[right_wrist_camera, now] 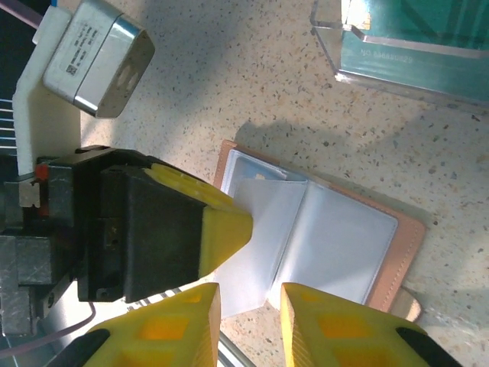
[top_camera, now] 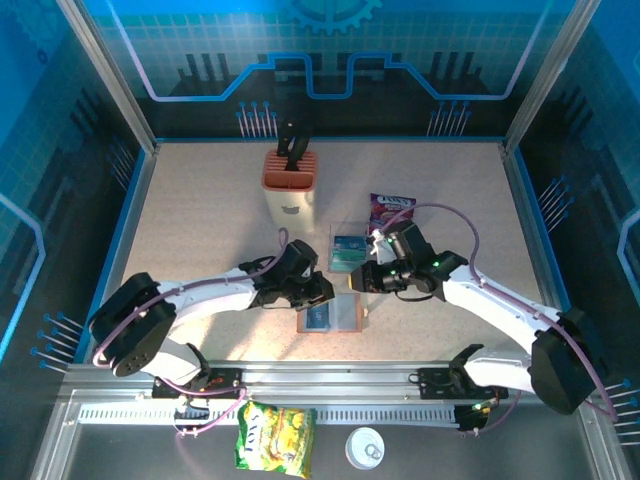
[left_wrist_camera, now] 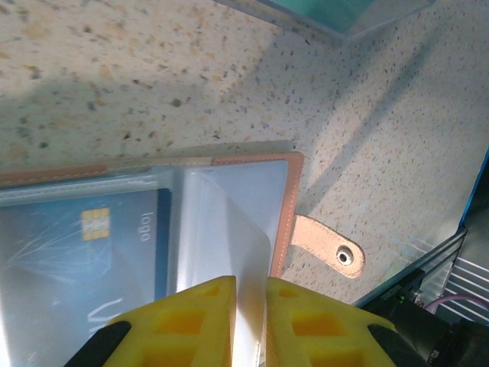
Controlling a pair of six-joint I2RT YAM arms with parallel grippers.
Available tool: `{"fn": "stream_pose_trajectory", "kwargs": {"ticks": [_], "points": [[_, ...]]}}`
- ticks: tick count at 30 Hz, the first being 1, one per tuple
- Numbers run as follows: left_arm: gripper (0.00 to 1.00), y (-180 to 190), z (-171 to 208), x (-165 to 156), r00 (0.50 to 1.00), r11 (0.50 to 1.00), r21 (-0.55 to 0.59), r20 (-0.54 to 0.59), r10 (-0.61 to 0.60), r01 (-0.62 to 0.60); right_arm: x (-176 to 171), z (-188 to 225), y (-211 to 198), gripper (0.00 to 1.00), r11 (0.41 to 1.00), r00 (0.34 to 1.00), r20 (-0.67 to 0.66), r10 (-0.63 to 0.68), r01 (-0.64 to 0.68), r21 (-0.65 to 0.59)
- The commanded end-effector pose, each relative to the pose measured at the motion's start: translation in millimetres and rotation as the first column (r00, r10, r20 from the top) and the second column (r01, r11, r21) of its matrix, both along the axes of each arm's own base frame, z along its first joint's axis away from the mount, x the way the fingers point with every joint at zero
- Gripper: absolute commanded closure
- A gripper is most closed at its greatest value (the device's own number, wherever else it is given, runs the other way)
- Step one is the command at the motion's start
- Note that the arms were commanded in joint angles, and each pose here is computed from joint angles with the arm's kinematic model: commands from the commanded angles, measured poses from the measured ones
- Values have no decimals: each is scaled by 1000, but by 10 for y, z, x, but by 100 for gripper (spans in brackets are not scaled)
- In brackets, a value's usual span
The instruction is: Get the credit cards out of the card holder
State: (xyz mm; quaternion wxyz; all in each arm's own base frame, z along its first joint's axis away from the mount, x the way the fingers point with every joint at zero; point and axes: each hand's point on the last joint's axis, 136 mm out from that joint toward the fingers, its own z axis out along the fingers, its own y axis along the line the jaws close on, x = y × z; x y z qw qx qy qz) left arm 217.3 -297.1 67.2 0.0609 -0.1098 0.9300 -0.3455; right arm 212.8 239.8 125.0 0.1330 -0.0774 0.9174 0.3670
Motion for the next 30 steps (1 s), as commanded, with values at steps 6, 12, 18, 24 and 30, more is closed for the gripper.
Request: {"fn": "stream_pose_trajectory", "kwargs": {"ticks": [6,12,18,24,30], "points": [[77,-367,67,92,997,996,-47,18,-79,80,61,177,-72,73,1000,999,33,-6,7,-9],[63,-468,154,201,994,994,-52,52,-96,98,83,212,-89,72,1000,999,39,-7,7,-12],[54,-366,168,246,995,997,-41,74,-65,68,75,204,-75,72,1000,1000,27,-7,7,-5],[52,-145,172,241,996,999,-20,83,-27,29,44,150,-45,72,1000,1000,1,-11,11,20],[56,254,72,185,997,998,62,81,22,-27,-5,68,43,73,999,1000,-27,-3,4,37]]}}
